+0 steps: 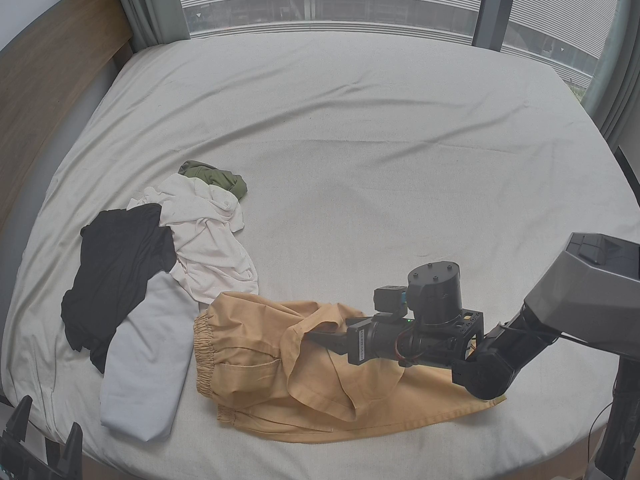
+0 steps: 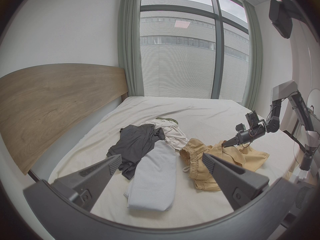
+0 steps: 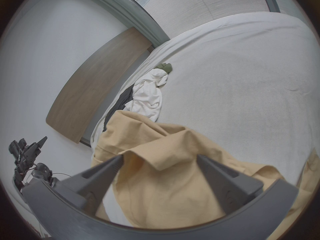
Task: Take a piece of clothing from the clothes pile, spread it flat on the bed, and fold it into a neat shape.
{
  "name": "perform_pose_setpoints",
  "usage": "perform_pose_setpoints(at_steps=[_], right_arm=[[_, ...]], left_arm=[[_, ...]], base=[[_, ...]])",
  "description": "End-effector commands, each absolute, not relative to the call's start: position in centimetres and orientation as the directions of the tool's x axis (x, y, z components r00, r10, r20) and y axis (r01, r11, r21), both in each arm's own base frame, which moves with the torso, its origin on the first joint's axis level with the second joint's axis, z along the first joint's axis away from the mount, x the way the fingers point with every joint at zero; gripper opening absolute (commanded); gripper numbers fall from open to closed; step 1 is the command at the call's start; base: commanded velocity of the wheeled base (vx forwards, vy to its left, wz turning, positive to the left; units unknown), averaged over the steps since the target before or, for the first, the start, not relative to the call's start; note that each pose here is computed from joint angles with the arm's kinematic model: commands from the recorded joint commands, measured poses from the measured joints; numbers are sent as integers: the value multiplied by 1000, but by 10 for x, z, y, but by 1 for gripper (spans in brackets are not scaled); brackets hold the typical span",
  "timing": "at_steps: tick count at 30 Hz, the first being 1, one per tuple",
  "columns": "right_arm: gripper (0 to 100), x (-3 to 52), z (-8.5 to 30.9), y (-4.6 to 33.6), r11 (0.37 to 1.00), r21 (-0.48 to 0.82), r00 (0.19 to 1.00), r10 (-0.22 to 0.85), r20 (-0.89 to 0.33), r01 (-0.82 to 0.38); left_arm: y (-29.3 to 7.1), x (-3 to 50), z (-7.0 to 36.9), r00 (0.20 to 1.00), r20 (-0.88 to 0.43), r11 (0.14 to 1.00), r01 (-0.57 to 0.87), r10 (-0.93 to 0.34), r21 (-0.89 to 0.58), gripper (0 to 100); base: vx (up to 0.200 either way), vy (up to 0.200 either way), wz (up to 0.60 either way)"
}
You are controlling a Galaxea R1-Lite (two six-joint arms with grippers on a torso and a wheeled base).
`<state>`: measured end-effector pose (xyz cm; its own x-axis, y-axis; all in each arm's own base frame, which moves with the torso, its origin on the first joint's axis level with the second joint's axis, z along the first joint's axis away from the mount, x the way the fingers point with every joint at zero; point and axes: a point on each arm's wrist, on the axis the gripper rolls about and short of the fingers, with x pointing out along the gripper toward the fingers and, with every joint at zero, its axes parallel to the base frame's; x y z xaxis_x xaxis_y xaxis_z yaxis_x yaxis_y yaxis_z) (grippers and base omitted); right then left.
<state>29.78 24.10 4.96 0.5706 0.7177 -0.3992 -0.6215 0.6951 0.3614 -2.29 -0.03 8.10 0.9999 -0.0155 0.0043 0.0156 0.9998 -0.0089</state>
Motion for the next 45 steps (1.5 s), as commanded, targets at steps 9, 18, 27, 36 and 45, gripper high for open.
perform_pose_setpoints(at_steps=[9,18,27,36,45], right_arm=[[0,296,52,236,714,353,591,699,-402,-605],[0,271,72,207,736,348,612,676,-410,-580],[0,267,73,153,818,342,682,575,-451,-463],[0,276,76,117,868,337,748,489,-450,-365],[0,273,68,96,894,337,756,435,-490,-296]], left_arm=[[0,-23,76,1000,3,1000,15,-15,-9,100],[0,-23,76,1000,3,1000,15,-15,-8,100],[0,-23,76,1000,3,1000,17,-17,-8,100],[0,-23,76,1000,3,1000,18,-18,-6,100],[0,-23,76,1000,3,1000,18,-18,-6,100]], base=[[0,0,0],[0,0,0],[0,0,0],[0,0,0],[0,0,0]])
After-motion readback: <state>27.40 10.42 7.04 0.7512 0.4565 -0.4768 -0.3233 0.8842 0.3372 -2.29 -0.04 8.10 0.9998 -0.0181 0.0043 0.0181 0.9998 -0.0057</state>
